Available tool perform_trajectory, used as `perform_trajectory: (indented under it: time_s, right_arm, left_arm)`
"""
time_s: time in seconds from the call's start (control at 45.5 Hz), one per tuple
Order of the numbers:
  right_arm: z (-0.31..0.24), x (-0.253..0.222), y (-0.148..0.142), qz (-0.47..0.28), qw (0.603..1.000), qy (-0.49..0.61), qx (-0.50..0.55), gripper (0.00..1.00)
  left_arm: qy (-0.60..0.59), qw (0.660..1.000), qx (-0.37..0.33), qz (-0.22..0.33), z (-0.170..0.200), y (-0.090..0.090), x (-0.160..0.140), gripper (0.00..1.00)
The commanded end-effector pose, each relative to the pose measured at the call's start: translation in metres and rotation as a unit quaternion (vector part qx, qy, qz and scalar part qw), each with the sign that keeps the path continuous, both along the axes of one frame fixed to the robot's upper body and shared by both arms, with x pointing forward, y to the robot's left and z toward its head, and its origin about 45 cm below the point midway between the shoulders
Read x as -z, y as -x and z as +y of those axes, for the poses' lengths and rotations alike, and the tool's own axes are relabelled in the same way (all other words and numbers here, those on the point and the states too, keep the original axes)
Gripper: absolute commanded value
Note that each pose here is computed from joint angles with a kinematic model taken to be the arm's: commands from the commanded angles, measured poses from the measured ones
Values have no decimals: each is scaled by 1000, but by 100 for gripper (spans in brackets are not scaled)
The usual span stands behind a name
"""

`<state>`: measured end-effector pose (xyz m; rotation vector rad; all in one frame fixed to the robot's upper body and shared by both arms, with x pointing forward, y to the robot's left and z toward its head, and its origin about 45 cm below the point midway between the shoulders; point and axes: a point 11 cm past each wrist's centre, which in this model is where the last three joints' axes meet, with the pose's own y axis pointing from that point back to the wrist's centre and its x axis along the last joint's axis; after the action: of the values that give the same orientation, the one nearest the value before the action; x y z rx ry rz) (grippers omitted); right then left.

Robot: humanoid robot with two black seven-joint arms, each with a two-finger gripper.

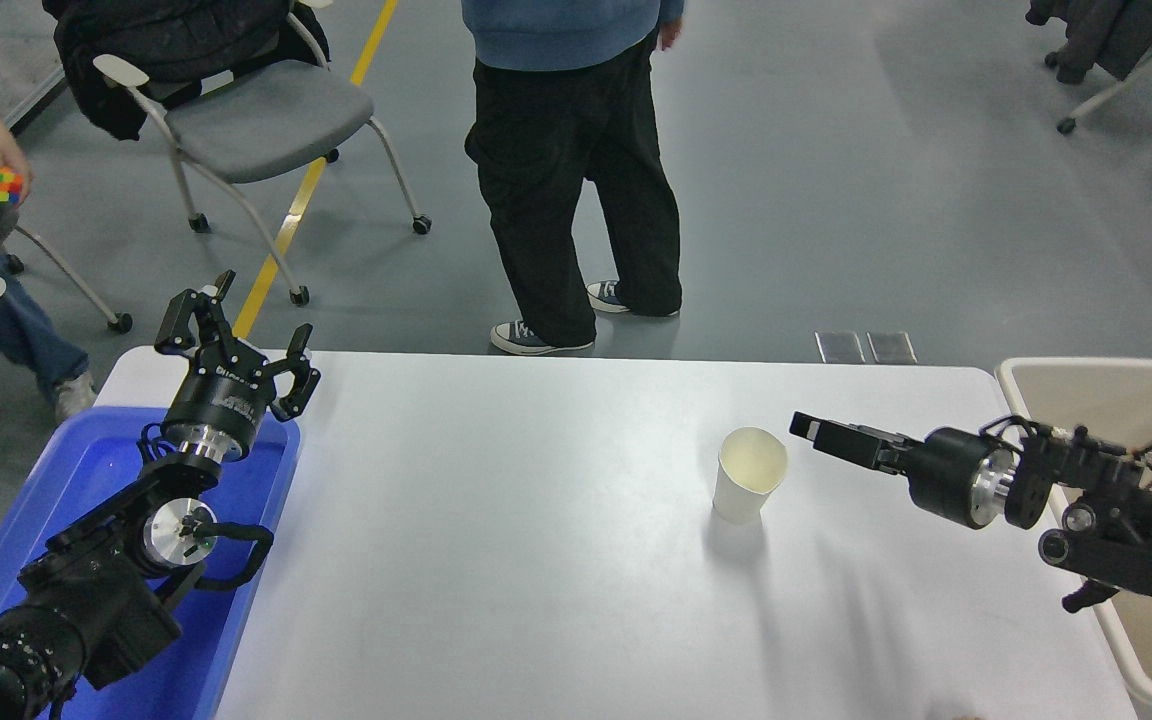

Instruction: Dispose of the paper cup in the dustbin

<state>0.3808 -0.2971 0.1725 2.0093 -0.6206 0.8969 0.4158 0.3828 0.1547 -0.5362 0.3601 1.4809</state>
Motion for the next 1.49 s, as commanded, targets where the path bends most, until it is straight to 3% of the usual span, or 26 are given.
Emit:
perform_trajectory:
  time_s: [0.0,0.396,1.165,1.297,1.473]
  right_arm:
    - [21,1,-18,-2,995,96,-34,99]
    - [41,10,-41,-20,979,192,-64,99]
    - [48,50,-36,-17,968,234,-93,96]
    - [48,51,-35,-16,967,235,-95,72]
    - [49,50,-35,-17,969,228,-93,14]
  left_arm:
    - [0,1000,0,0,0,0,0,100]
    - [0,1000,-1,0,0,0,0,100]
    - [0,1000,-1,0,0,0,0,100]
    - [0,1000,0,0,0,0,0,100]
    - [0,1000,0,0,0,0,0,100]
